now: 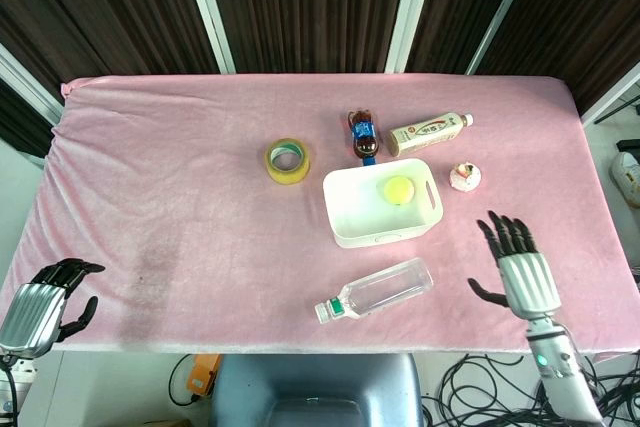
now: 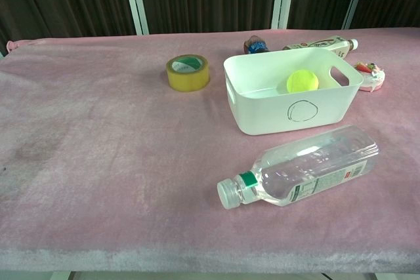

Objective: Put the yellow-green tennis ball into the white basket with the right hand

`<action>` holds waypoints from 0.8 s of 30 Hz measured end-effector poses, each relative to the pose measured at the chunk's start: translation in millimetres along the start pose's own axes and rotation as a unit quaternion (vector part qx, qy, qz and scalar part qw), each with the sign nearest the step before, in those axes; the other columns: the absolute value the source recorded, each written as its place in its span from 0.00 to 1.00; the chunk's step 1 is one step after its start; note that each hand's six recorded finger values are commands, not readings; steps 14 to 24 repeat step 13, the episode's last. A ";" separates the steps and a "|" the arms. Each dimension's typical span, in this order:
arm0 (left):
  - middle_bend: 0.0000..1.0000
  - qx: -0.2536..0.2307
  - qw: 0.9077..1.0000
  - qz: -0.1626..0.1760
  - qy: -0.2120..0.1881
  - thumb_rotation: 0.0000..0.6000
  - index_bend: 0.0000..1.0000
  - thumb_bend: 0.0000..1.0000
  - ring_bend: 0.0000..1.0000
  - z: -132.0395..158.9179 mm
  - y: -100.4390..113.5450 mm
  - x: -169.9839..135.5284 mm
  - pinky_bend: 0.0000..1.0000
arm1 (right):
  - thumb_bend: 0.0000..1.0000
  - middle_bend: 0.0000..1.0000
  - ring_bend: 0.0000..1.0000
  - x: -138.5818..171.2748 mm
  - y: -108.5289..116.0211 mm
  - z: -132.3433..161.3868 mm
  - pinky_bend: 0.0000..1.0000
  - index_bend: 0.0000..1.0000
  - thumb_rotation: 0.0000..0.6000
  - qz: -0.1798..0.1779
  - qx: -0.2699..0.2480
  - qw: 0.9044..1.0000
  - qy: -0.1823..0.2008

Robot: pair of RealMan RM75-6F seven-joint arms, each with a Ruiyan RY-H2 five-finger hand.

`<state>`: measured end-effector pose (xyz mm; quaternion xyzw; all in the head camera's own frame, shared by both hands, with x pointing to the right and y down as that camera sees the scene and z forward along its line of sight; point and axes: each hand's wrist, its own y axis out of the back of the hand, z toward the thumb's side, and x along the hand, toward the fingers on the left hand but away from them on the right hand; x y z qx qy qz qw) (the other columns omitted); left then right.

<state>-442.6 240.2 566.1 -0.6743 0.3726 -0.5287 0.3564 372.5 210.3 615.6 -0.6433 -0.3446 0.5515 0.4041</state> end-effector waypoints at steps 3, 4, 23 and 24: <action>0.35 0.000 1.000 0.001 0.000 1.00 0.33 0.45 0.24 0.7 0.4 -0.4 0.32 | 0.35 0.03 0.00 26.7 5.6 -19.7 0.18 0.05 1.00 -0.011 0.002 1.000 -0.021; 0.35 0.001 1.000 0.001 0.000 1.00 0.33 0.45 0.24 0.8 0.4 -0.5 0.32 | 0.35 0.03 0.00 32.9 6.7 -25.2 0.18 0.05 1.00 -0.014 -0.001 1.000 -0.026; 0.35 0.008 1.000 0.001 0.002 1.00 0.33 0.45 0.24 1.4 -1.4 0.9 0.31 | 0.35 0.03 0.00 62.6 6.0 -54.6 0.17 0.05 1.00 -0.014 -0.016 0.999 -0.034; 0.35 0.008 1.000 0.001 0.002 1.00 0.33 0.45 0.24 1.4 -1.4 0.9 0.31 | 0.35 0.03 0.00 62.6 6.0 -54.6 0.17 0.05 1.00 -0.014 -0.016 0.999 -0.034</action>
